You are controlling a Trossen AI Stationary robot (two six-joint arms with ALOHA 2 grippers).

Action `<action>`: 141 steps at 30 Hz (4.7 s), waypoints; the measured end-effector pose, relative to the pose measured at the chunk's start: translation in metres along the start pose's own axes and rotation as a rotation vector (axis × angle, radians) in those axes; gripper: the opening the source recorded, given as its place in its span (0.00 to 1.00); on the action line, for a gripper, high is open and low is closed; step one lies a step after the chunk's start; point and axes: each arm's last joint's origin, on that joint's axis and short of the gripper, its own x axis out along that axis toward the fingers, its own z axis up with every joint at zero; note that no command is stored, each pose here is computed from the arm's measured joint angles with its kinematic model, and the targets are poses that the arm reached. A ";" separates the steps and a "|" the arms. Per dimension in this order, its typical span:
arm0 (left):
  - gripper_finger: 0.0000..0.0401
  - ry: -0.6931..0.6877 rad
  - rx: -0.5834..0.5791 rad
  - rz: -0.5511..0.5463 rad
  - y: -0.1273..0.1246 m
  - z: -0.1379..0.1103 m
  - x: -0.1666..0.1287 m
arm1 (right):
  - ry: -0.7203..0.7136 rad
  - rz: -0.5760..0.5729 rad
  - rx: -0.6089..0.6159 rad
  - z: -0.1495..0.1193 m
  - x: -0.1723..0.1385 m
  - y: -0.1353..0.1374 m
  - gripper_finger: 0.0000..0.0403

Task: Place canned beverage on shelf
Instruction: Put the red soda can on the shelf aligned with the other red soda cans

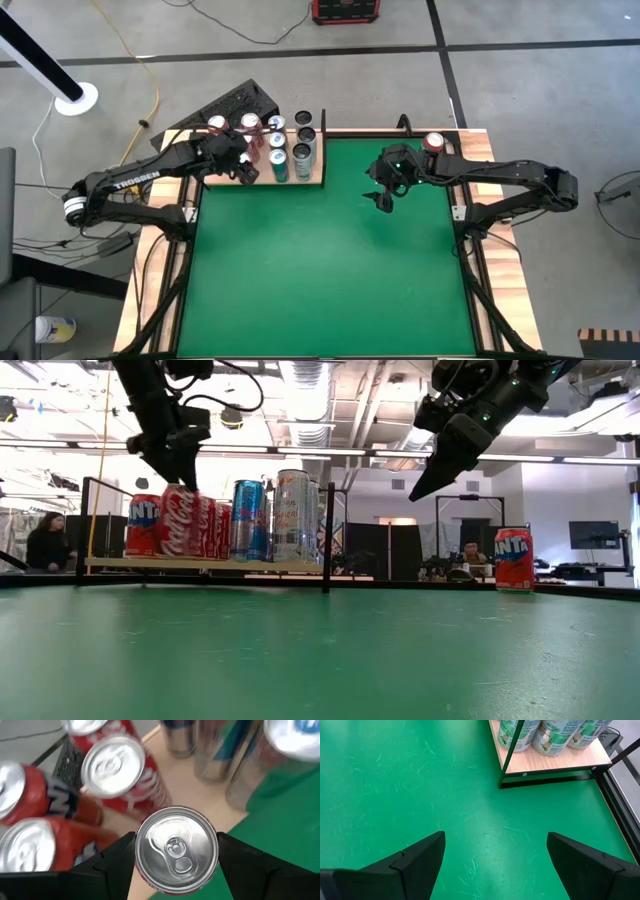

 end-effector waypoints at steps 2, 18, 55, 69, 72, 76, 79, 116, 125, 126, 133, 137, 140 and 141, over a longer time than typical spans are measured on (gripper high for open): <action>0.59 -0.005 -0.001 -0.002 0.003 -0.002 -0.005 | -0.001 0.000 -0.004 0.000 0.000 0.000 0.92; 0.59 -0.061 -0.021 -0.063 0.000 -0.022 0.020 | -0.003 0.000 0.007 0.000 0.000 0.000 0.92; 0.68 -0.071 0.069 -0.075 0.017 -0.020 0.013 | -0.009 -0.001 0.010 0.001 0.000 0.000 0.92; 0.78 -0.079 0.066 -0.075 0.017 -0.019 0.011 | -0.009 -0.001 0.007 0.001 0.000 0.000 0.93; 0.78 -0.099 0.060 -0.079 0.017 -0.014 0.007 | -0.009 -0.001 0.007 0.001 0.000 0.000 0.93; 0.78 -0.141 0.061 -0.076 0.019 -0.004 0.000 | -0.009 -0.001 0.007 0.001 0.000 0.000 0.93; 0.78 -0.176 0.059 -0.070 0.020 0.003 -0.007 | -0.009 -0.001 0.008 0.001 0.000 0.000 0.93; 0.75 -0.445 0.215 -0.260 0.025 0.024 -0.049 | 0.265 -0.972 1.101 -0.046 -0.070 -0.142 0.92; 0.75 -0.439 0.221 -0.286 0.025 0.023 -0.049 | 0.402 -1.158 1.144 -0.056 -0.042 -0.136 0.92; 0.75 -0.437 0.222 -0.285 0.025 0.023 -0.048 | 0.432 -1.173 1.143 -0.058 -0.039 -0.136 0.92; 0.75 -0.428 0.224 -0.286 0.025 0.022 -0.048 | 0.566 -1.172 1.145 -0.072 -0.016 -0.143 0.92; 0.75 -0.426 0.224 -0.286 0.025 0.022 -0.048 | 0.588 -1.098 1.137 -0.076 -0.007 -0.149 0.93; 0.75 -0.424 0.224 -0.286 0.025 0.022 -0.048 | 0.559 -1.048 1.104 -0.073 0.000 -0.154 0.93; 0.75 -0.424 0.224 -0.285 0.025 0.022 -0.048 | 0.550 -1.035 1.095 -0.073 0.001 -0.155 0.93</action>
